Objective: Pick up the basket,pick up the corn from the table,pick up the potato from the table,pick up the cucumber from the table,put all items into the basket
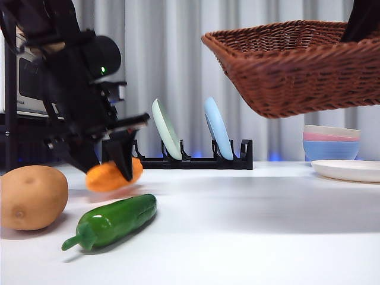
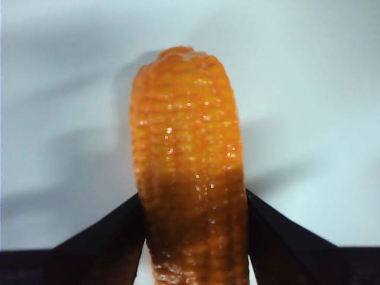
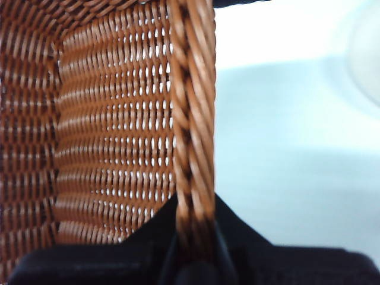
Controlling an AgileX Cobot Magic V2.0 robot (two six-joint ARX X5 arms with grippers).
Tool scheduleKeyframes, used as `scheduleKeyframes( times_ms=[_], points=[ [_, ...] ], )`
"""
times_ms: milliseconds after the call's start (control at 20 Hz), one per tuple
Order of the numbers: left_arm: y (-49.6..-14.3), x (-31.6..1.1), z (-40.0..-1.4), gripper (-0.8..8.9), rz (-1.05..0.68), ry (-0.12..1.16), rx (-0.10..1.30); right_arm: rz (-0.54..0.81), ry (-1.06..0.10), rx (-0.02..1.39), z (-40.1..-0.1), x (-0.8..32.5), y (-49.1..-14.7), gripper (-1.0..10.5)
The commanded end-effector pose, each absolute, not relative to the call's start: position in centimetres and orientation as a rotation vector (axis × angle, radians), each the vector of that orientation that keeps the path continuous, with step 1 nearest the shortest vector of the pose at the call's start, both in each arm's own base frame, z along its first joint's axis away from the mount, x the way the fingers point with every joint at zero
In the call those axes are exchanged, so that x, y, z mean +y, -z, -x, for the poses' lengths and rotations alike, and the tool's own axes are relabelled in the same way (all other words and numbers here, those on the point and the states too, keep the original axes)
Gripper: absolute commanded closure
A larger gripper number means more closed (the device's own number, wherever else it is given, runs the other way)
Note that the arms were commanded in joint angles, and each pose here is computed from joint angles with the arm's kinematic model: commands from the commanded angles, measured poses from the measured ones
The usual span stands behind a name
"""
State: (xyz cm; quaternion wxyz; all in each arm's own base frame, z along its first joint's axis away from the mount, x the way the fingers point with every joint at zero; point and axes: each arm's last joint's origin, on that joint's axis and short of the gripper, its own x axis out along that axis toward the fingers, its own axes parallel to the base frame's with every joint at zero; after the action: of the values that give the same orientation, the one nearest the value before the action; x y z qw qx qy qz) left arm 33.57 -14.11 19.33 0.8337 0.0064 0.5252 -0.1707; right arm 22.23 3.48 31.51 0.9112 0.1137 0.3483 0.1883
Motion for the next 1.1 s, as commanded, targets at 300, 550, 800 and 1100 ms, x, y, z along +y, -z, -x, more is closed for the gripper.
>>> scheduleKeyframes(
  times_ms=[300, 550, 800, 1100],
  points=[
    [-36.2, -13.6, -26.4, 8.22, 0.073, 0.506, 0.621, -0.293, -0.395, 0.731, -25.0, 4.2, -30.3, 9.6],
    [-39.3, -17.9, -22.5, 8.22, 0.105, 0.714, 0.431, -0.326, -0.438, 0.731, -26.3, 6.0, -29.5, 9.6],
    [-36.0, -24.0, -21.6, 8.22, 0.007, 0.766, 0.512, -0.321, -0.486, 0.719, -26.1, 7.4, -29.7, 9.6],
    [-32.2, -27.4, -21.8, 6.33, -0.096, 0.812, 0.614, -0.322, -0.484, 0.732, -26.0, 7.4, -29.6, 9.6]
  ],
)
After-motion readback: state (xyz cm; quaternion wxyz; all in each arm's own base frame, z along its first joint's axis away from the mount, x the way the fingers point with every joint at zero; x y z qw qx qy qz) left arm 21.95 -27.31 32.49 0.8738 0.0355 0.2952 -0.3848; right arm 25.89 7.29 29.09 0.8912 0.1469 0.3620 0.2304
